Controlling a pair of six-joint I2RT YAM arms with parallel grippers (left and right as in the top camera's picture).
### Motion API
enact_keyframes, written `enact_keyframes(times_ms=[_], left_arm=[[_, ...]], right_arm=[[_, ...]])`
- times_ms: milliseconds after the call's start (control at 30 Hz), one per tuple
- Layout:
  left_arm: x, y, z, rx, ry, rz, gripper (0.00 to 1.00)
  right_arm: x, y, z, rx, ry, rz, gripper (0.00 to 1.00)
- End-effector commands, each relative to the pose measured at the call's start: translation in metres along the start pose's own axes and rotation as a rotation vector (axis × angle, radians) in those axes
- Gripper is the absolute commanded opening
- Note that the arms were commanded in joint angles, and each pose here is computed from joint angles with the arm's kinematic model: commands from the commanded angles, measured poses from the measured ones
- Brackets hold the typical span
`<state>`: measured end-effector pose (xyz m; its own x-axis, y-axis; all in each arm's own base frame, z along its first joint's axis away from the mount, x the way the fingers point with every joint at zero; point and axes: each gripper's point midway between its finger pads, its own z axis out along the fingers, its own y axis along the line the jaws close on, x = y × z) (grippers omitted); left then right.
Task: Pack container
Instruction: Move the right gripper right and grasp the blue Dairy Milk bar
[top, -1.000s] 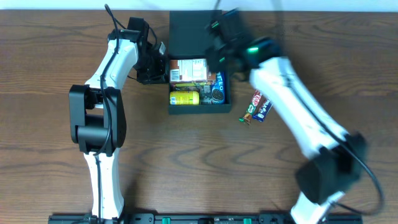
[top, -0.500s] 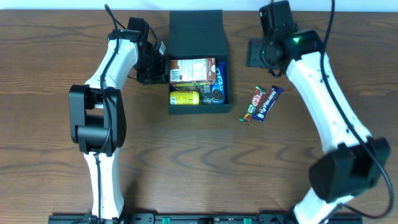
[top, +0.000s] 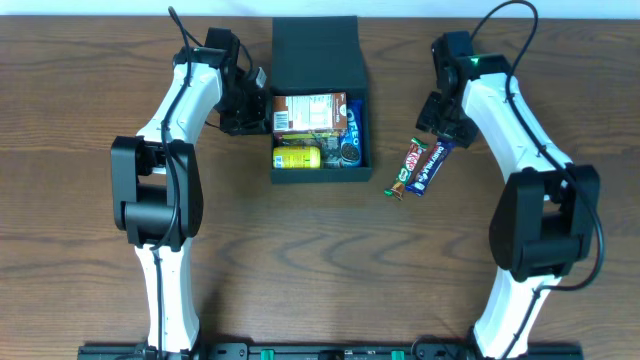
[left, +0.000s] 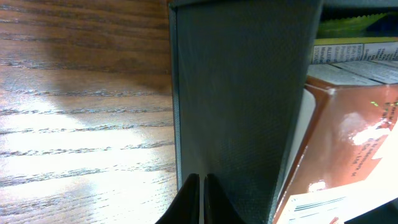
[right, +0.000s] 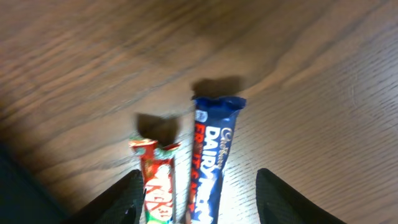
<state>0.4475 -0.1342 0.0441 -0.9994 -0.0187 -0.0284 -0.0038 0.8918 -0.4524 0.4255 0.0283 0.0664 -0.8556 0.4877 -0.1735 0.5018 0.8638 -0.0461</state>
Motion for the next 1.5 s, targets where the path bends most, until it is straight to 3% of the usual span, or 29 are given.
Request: enact_keyframes(times_ms=[0, 500, 1200, 1467], left_arm=[[0.001, -0.008, -0.01, 0.002, -0.017, 0.031, 0.06], [-0.001, -0.009, -0.01, 0.003, -0.024, 0.034, 0.06], [0.0, -0.009, -0.01, 0.003, -0.023, 0.034, 0.06], [0.0, -0.009, -0.01, 0.003, -0.023, 0.034, 0.06]], right_arm=[[0.002, -0.011, 0.019, 0.028, 0.051, 0.083, 0.57], [0.015, -0.008, 0.051, 0.008, 0.163, 0.103, 0.54], [0.018, -0.012, 0.08, 0.035, 0.199, 0.102, 0.5], [0.014, -0.014, 0.081, 0.027, 0.19, 0.099, 0.36]])
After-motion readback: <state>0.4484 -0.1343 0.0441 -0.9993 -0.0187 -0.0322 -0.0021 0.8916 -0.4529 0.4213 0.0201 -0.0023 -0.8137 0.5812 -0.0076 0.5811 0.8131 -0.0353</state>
